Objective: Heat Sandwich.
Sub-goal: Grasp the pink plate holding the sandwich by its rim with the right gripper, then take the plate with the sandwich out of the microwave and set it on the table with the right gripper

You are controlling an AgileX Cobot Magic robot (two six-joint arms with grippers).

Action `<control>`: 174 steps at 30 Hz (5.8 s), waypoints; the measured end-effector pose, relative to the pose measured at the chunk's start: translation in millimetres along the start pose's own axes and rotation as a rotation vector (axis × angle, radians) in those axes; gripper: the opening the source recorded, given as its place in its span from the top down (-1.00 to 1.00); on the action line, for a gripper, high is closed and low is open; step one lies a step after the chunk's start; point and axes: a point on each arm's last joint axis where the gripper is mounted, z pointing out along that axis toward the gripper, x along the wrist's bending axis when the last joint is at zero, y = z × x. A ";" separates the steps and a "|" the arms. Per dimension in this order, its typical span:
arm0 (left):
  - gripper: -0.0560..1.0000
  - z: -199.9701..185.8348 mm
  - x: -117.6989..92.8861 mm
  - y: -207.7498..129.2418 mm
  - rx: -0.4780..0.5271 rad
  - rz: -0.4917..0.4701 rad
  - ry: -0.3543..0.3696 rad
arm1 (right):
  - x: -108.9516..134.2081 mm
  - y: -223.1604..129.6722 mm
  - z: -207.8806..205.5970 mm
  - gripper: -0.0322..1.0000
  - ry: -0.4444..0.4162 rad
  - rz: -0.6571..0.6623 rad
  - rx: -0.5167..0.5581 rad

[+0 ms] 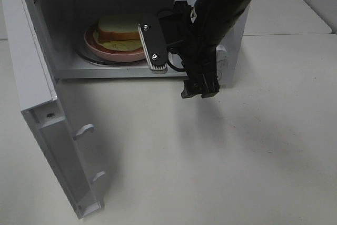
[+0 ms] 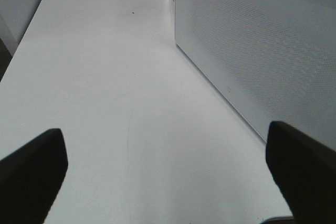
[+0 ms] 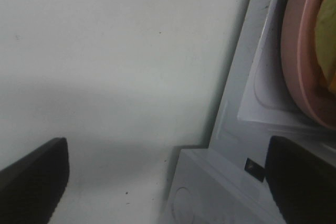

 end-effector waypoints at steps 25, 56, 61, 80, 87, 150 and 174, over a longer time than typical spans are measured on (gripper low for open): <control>-0.94 0.0 0.0 0.0 0.000 0.000 0.000 | -52.4 26.1 60.4 -0.87 -0.076 0.018 -0.046; -0.94 -0.3 5.8 -0.7 0.010 0.037 0.063 | -67.7 40.2 130.3 -0.09 -0.060 0.036 -0.058; -0.94 -0.3 5.8 -0.7 0.010 0.037 0.063 | -70.9 40.6 125.6 0.80 -0.073 0.057 -0.061; -0.94 -0.3 5.8 -0.7 0.010 0.037 0.063 | -68.5 41.8 108.4 0.83 -0.012 0.031 -0.041; -0.94 -0.3 5.8 -0.7 0.010 0.037 0.063 | -58.3 39.3 90.3 0.83 0.035 -0.061 -0.058; -0.94 -0.3 5.8 -0.7 0.010 0.037 0.063 | 95.9 -19.5 -35.5 0.83 0.074 -0.292 -0.102; -0.94 -0.3 5.8 -0.7 0.010 0.037 0.063 | 153.0 -46.9 -86.6 0.83 -0.007 -0.197 -0.118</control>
